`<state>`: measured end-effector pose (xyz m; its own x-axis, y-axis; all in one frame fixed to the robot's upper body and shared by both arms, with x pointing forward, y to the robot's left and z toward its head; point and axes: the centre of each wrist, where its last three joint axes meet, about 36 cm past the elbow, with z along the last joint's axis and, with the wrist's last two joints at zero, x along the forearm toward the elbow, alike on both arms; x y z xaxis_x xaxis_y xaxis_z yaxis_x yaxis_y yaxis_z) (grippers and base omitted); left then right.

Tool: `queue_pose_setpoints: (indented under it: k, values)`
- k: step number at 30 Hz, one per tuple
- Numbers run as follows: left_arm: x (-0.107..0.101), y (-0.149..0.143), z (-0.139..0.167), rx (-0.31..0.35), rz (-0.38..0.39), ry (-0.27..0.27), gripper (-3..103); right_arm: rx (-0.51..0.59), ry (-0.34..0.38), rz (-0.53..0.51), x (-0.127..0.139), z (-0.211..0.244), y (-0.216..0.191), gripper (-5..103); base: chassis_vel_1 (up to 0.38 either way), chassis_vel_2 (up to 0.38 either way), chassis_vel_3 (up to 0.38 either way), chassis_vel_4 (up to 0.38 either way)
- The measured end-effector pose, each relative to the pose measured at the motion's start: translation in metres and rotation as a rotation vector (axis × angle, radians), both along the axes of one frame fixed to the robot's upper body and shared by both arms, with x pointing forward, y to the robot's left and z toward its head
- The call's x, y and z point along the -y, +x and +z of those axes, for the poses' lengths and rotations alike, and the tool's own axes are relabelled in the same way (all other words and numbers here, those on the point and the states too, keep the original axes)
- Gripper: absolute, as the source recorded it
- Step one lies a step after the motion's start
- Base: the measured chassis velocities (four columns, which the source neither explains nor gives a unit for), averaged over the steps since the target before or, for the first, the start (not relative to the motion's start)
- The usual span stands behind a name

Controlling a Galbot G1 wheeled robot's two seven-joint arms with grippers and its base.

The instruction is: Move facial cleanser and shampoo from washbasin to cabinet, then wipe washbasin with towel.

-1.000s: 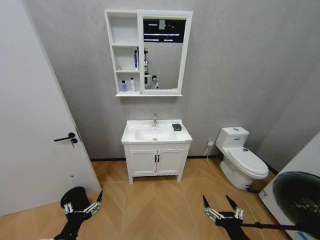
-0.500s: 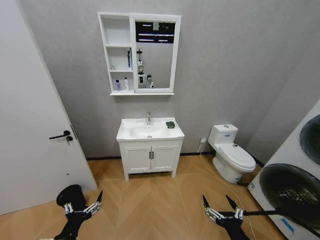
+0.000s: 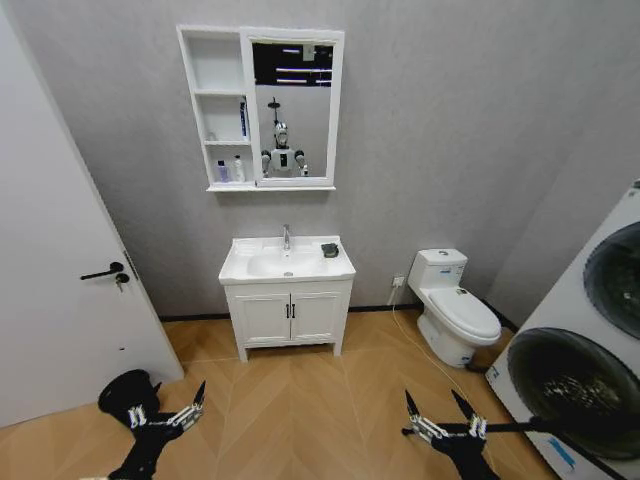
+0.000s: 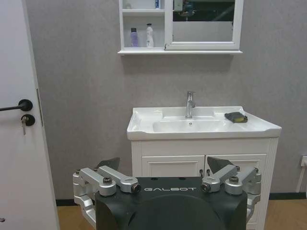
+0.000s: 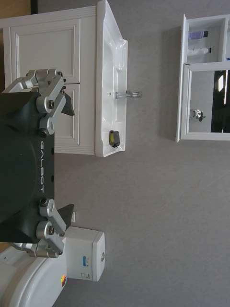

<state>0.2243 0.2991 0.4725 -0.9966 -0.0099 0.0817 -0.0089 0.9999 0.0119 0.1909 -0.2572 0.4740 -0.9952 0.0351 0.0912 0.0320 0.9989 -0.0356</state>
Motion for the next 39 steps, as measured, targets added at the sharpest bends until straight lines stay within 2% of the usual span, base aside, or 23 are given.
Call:
queue_pose_setpoints:
  k: [39]
  values:
    - [0.0000, 0.0000, 0.0000, 0.000, 0.000, 0.000, 100, 0.000, 0.000, 0.000, 0.0000, 0.0000, 0.0000, 100, 0.012, 0.019, 0.013, 0.014]
